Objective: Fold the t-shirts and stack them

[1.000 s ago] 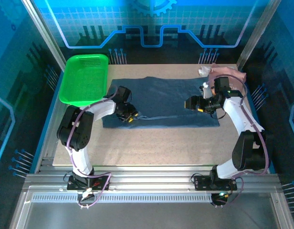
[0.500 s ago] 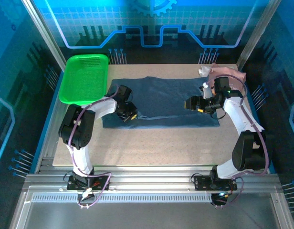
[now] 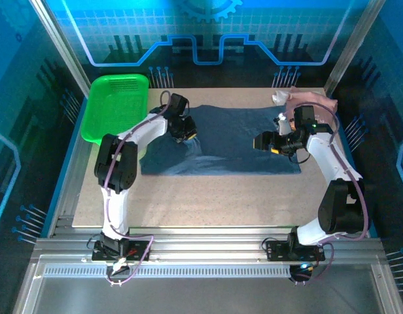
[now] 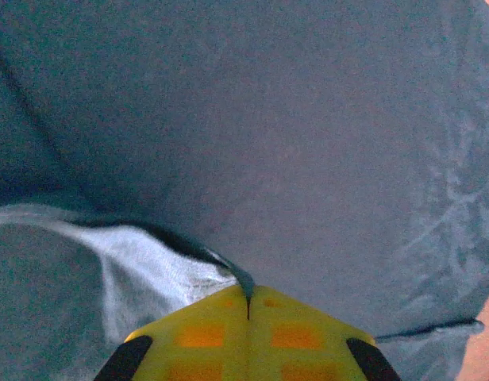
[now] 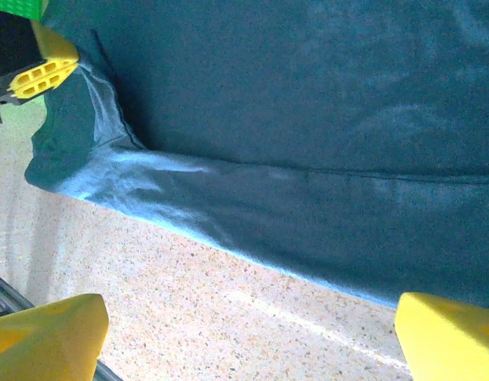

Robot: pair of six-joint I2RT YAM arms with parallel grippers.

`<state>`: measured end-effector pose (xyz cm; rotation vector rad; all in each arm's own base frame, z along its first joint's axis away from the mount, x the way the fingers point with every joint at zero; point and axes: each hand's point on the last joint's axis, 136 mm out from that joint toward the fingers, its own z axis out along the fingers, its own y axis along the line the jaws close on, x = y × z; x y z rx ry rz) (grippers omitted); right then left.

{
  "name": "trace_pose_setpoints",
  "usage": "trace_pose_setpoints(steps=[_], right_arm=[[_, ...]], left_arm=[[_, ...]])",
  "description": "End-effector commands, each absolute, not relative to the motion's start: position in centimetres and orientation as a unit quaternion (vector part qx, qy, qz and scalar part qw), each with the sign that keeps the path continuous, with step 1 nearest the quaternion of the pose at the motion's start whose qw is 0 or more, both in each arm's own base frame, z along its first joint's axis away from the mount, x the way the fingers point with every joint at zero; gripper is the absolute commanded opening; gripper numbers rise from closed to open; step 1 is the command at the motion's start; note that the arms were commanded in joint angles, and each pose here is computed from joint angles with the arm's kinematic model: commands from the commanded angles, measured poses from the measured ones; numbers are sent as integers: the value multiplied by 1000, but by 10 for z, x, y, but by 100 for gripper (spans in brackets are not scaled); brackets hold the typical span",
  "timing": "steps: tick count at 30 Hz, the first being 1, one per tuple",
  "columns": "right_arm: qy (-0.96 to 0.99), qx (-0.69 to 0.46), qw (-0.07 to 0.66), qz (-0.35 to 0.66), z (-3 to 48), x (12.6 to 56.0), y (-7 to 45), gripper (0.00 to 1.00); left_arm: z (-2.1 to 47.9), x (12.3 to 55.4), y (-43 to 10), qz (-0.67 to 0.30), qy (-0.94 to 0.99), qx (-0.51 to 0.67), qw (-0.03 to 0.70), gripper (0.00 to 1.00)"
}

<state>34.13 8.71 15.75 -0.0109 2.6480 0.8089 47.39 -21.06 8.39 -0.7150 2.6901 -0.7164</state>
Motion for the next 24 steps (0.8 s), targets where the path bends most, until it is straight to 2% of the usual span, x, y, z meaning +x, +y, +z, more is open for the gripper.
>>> trace_pose_setpoints(steps=[1,6,12,13,15,16,19,20,21,24], right_arm=[[938,2,180,296,153,336,87,94],[942,11,160,295,138,333,86,94],[943,23,148,299,131,334,86,94],[942,23,147,300,130,335,87,94],[942,24,145,302,130,336,88,94],[942,24,144,303,130,335,89,94],[943,23,143,301,130,336,89,94],[944,23,141,298,129,336,89,94],[946,23,138,293,128,336,89,94],[954,22,126,272,121,335,87,94]], left_arm=[[74,482,-197,-222,937,-236,128,0],[69,501,-226,-279,934,-194,109,1],[79,505,-252,-306,936,-130,113,13],[80,504,-252,-303,938,-124,113,20],[83,501,-248,-290,944,-111,115,45],[86,499,-242,-278,947,-108,120,54],[113,498,-224,-257,945,-119,163,67],[128,497,-217,-260,939,-130,183,81],[142,495,-211,-262,934,-139,201,88],[178,476,-194,-268,918,-165,242,97]])
